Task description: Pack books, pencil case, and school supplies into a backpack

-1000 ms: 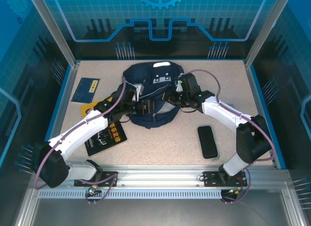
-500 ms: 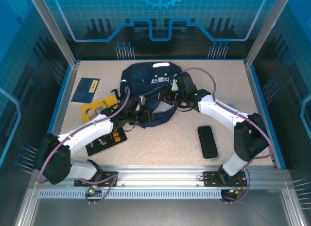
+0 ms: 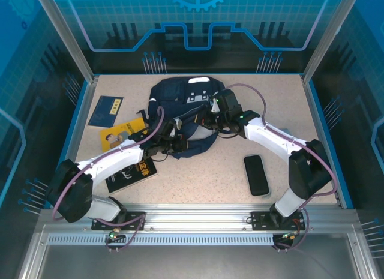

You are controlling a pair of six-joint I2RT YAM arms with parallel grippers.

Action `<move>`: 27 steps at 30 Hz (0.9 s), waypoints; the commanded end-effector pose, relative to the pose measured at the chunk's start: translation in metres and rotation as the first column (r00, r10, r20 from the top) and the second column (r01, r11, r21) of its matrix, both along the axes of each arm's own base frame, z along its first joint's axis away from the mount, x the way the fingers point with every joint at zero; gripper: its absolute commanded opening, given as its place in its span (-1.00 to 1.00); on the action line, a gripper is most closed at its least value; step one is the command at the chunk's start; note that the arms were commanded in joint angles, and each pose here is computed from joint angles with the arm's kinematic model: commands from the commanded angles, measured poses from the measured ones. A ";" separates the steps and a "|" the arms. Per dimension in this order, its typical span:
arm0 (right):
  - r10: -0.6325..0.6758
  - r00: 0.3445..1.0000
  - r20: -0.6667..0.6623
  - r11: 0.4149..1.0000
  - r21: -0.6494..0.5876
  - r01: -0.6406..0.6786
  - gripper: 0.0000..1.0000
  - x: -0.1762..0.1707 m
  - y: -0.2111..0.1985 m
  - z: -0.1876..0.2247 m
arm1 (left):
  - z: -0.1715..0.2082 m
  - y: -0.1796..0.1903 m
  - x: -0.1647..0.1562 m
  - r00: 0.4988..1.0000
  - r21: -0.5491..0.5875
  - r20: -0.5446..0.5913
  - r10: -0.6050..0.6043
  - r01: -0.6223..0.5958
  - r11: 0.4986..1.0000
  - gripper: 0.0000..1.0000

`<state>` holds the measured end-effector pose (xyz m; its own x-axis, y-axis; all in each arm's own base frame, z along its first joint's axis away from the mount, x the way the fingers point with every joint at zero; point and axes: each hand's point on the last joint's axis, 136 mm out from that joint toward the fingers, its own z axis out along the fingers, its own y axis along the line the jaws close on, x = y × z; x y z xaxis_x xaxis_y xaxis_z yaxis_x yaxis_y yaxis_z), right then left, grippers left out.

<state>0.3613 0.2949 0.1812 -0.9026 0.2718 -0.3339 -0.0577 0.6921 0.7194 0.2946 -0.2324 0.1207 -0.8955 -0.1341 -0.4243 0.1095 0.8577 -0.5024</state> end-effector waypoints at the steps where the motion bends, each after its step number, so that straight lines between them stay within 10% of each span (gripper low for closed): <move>1: 0.015 0.998 0.067 1.000 -0.007 -0.014 -0.87 -0.001 0.002 0.021 | 0.007 0.007 0.005 0.998 0.044 0.070 -0.003 0.000 0.999 -0.97; 17: -0.213 0.972 0.096 0.951 -0.208 0.229 -0.88 0.014 -0.136 -0.008 | 0.010 0.037 0.021 0.970 0.227 0.239 -0.037 -0.018 0.974 -1.00; 24: -0.215 0.976 -0.041 0.972 -0.105 0.210 0.12 -0.007 -0.121 -0.015 | 0.029 -0.025 0.027 0.936 0.035 0.296 -0.192 0.190 0.981 -1.00; 27: -0.292 0.949 -0.121 0.954 -0.110 0.279 0.27 -0.021 -0.126 -0.027 | 0.040 -0.047 0.019 0.904 0.003 0.329 -0.272 0.287 0.958 -1.00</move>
<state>0.3568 0.1716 0.1577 -0.8387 0.4309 -0.3329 0.1475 0.7683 0.6228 0.3067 -0.2375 0.1125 -0.8095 0.0538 -0.5847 0.3278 0.8675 -0.3740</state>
